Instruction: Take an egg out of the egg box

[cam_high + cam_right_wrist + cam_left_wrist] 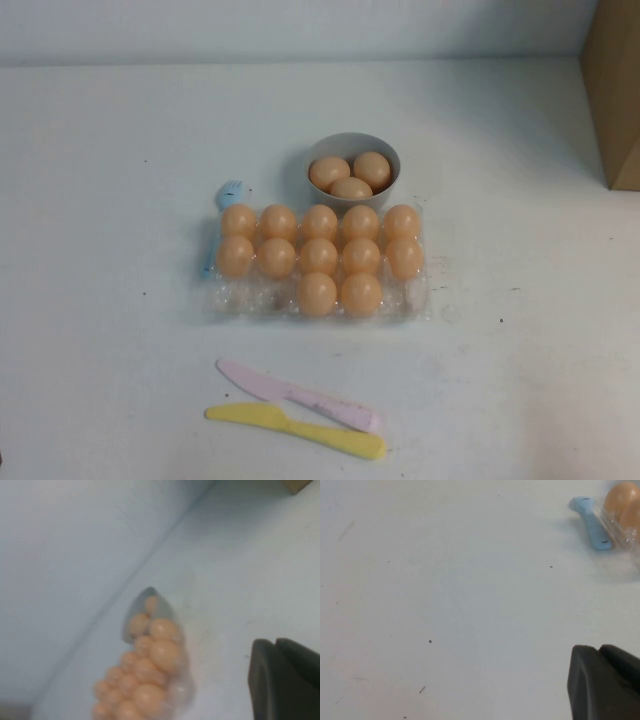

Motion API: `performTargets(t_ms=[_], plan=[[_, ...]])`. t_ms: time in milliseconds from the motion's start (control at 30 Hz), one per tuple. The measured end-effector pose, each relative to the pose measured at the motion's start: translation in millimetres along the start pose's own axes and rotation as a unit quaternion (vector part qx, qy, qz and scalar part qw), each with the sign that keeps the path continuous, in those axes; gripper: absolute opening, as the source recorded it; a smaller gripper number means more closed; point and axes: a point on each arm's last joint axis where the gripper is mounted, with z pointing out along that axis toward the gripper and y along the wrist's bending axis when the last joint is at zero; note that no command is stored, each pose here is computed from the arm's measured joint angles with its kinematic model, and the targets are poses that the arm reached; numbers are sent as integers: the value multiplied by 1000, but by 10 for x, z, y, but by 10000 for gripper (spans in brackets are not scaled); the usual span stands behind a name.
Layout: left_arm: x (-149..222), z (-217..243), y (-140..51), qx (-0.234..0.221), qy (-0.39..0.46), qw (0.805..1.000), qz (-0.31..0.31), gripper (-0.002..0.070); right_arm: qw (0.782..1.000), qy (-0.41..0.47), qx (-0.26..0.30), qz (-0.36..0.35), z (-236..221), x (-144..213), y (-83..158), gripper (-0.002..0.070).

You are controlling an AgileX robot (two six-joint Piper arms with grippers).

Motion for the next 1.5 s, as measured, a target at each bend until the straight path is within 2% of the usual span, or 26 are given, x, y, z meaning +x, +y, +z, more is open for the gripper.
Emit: performTargets(t_ms=[100,167,467,767,900,1100,1300,1367,1500], plan=[[0,0,0,0,0,1000,0,-4,995,-12,-32,99,-2,-28,55,-17],[0,0,0,0,0,1000,0,-4,991,-17,-39,124,-3,-39,67,-17],[0,0,0,0,0,1000,0,-4,994,-17,-33,104,-2,-38,56,-17],[0,0,0,0,0,1000,0,-4,998,-16,-17,55,-1,-31,30,-17],[0,0,0,0,0,1000,0,-4,1000,10,-13,-19,-8,-48,100,-17],[0,0,0,0,0,1000,0,-5,975,60,12,-216,29,-438,550,-17],[0,0,0,0,0,1000,0,-4,944,65,33,-322,247,-889,915,-17],[0,0,0,0,0,1000,0,-5,928,96,33,-358,356,-991,1017,-17],[0,0,0,0,0,1000,0,-4,909,166,31,-382,593,-1130,1150,-17]])
